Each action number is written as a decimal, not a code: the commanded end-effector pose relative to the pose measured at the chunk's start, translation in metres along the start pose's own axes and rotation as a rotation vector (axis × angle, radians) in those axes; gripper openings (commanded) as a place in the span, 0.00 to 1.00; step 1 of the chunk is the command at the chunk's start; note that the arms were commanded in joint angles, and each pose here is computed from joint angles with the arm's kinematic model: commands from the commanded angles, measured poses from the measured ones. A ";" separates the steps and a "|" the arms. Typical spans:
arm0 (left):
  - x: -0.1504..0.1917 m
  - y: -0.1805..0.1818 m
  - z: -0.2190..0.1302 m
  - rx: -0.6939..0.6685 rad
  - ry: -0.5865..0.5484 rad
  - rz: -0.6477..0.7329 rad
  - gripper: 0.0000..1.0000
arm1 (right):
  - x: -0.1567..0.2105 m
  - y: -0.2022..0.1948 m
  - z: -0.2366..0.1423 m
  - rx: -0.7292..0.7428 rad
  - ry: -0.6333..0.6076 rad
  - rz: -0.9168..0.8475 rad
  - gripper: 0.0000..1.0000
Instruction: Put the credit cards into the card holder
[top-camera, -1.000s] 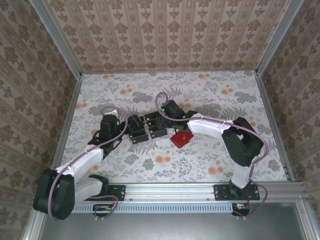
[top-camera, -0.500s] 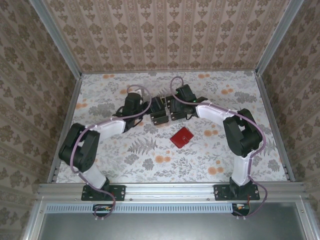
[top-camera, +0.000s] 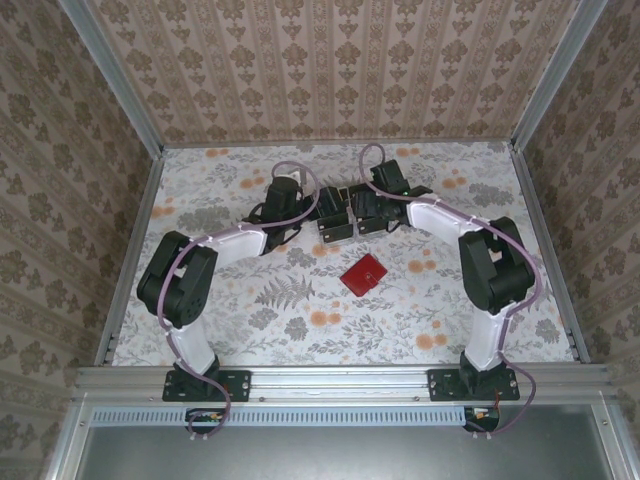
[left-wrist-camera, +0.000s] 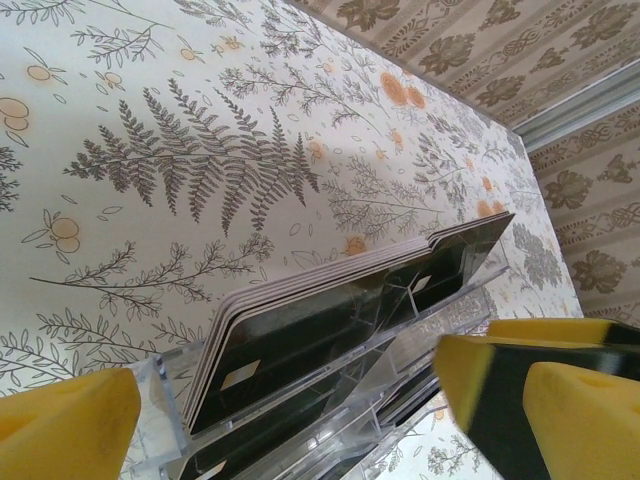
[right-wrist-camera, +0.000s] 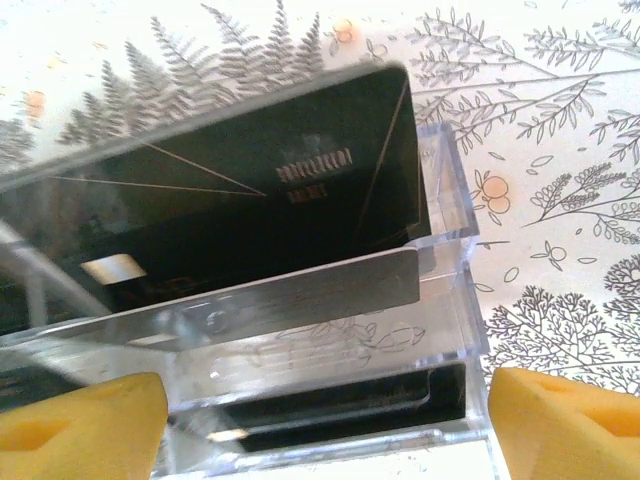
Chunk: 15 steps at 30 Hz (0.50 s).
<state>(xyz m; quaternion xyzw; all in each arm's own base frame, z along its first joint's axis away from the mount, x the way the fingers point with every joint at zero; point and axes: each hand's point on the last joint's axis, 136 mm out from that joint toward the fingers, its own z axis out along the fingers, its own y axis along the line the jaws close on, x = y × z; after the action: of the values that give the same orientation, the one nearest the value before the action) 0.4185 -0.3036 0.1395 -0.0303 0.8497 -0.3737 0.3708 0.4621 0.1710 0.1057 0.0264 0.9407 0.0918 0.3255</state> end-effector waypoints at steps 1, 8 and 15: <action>-0.020 -0.010 -0.002 0.008 -0.047 0.013 1.00 | -0.022 0.014 -0.046 -0.087 -0.056 -0.002 0.85; -0.042 -0.005 -0.015 -0.015 -0.092 0.024 1.00 | -0.011 0.009 -0.090 -0.125 -0.079 0.051 0.85; -0.086 0.012 -0.064 -0.041 -0.204 0.023 1.00 | 0.034 -0.003 -0.093 -0.154 -0.041 0.093 0.85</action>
<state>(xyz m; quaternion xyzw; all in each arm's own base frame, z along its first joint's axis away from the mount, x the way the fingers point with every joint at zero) 0.4397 -0.2538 0.1820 -0.0632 0.8309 -0.3562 0.4229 0.3893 0.1563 0.1756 0.0372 0.9152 0.1639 0.3662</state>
